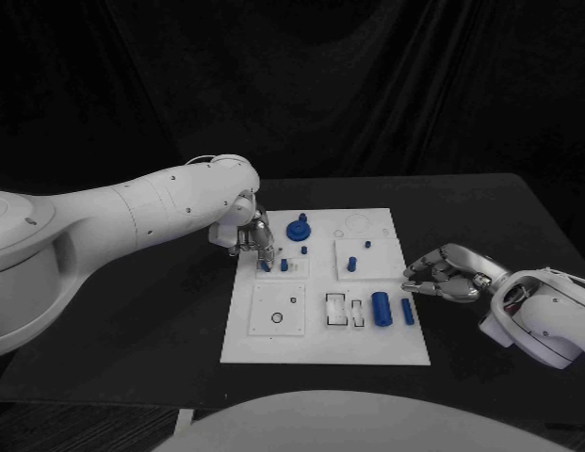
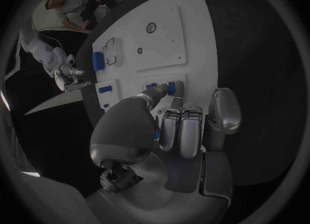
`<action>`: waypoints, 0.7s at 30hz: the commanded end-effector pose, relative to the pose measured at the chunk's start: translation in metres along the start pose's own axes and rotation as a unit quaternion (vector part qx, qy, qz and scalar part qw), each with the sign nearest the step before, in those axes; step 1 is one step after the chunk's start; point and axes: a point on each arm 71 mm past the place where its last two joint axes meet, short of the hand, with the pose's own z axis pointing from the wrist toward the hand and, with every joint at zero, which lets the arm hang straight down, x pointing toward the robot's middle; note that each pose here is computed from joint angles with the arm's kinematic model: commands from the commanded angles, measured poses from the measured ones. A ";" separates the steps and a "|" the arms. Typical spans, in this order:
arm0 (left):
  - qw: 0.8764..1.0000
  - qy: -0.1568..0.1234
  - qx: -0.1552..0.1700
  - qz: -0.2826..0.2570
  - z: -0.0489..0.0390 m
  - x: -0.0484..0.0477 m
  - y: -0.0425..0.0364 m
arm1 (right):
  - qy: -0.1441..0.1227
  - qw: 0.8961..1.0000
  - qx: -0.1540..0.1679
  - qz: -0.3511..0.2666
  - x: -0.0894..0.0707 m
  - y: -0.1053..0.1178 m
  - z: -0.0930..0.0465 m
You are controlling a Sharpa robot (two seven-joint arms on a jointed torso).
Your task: Assemble the parts on the task board
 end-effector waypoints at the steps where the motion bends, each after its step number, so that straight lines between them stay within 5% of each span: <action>1: 1.000 0.000 0.006 -0.002 0.0007 0.0004 -0.0021 | 0.005 1.000 0.007 0.001 0.002 -0.001 0.000; 21: 1.000 0.005 0.003 0.002 0.0017 0.0016 -0.0036 | 0.007 1.000 0.007 0.001 0.002 -0.001 0.000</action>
